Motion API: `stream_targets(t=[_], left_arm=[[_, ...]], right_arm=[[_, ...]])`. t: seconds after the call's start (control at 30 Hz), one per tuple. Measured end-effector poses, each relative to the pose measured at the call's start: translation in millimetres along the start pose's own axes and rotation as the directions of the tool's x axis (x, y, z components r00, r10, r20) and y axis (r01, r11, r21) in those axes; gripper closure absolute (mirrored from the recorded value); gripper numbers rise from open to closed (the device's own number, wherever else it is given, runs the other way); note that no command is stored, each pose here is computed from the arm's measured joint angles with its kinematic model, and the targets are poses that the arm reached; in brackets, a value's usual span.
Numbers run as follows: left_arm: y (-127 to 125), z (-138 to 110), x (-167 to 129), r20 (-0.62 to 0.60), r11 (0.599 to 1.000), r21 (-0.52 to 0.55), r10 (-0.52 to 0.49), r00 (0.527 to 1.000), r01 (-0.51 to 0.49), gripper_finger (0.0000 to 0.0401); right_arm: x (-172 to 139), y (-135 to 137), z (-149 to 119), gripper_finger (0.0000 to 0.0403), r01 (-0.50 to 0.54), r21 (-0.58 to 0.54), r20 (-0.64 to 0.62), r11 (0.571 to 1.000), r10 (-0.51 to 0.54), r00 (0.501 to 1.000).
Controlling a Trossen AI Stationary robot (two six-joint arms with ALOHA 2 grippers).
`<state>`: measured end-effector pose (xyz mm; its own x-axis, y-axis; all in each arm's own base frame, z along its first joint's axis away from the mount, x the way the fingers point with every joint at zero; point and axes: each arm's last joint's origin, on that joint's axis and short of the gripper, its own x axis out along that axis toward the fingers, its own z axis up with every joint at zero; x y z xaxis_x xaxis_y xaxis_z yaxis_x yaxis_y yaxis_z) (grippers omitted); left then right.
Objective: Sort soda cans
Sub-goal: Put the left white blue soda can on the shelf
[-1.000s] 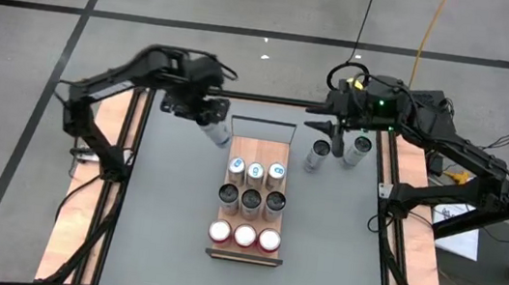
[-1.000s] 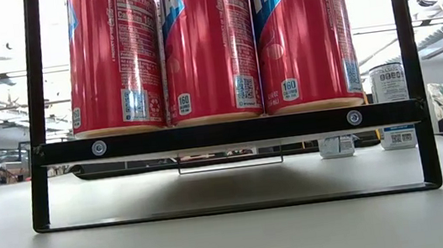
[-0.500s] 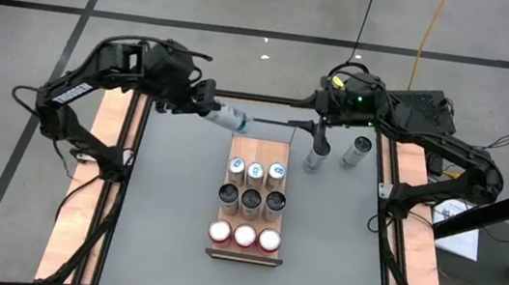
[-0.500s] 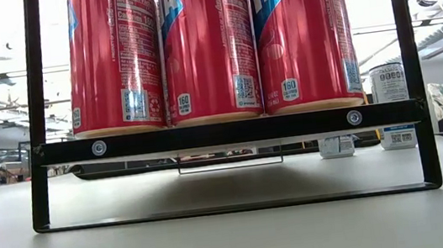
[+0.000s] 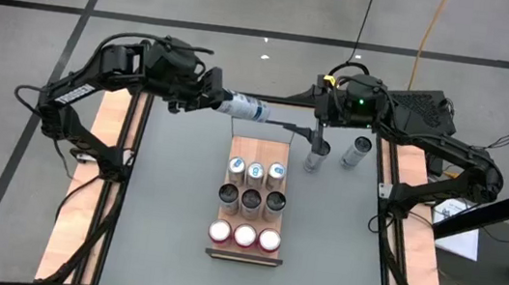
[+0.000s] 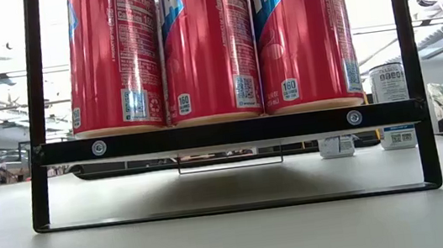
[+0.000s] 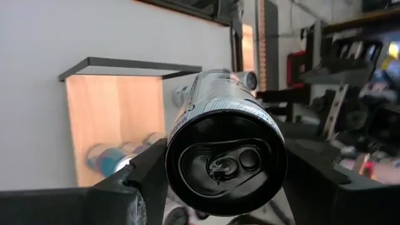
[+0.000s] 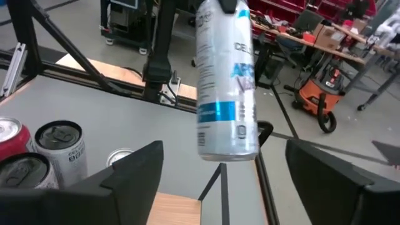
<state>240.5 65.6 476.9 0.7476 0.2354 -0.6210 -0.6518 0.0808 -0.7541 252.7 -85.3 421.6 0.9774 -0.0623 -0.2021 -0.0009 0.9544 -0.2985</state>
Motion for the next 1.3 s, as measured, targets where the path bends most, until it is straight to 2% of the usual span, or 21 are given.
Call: stream_targets(t=[0.13, 0.23, 0.7, 0.97, 1.3], left_arm=[[-2, -3, 0, 0.042, 0.999, -0.039, -0.001, 0.999, 0.003, 0.0165], [-7, -6, 0, 0.061, 0.998, -0.042, -0.041, 0.997, 0.044, 0.0162], [-22, -26, 21, 0.026, 0.996, -0.025, -0.089, 0.996, 0.089, 0.0150], [-28, -29, 33, 0.029, 0.994, -0.013, -0.107, 0.994, 0.107, 0.0148], [-32, -29, 38, 0.027, 0.990, 0.009, -0.142, 0.990, 0.142, 0.0148]], right_arm=[[0, 0, 0, 0.0079, 0.009, -0.021, -0.001, 1.000, -0.009, 1.000], [0, -2, 0, 0.0071, 0.050, -0.042, -0.010, 0.998, -0.051, 0.999], [1, 0, -1, 0.0069, 0.035, -0.169, -0.019, 0.985, -0.038, 0.999], [10, 6, -6, 0.0069, -0.029, -0.136, -0.052, 0.990, 0.022, 0.998], [27, 7, -14, 0.0069, -0.045, -0.103, -0.089, 0.994, 0.036, 0.995]])
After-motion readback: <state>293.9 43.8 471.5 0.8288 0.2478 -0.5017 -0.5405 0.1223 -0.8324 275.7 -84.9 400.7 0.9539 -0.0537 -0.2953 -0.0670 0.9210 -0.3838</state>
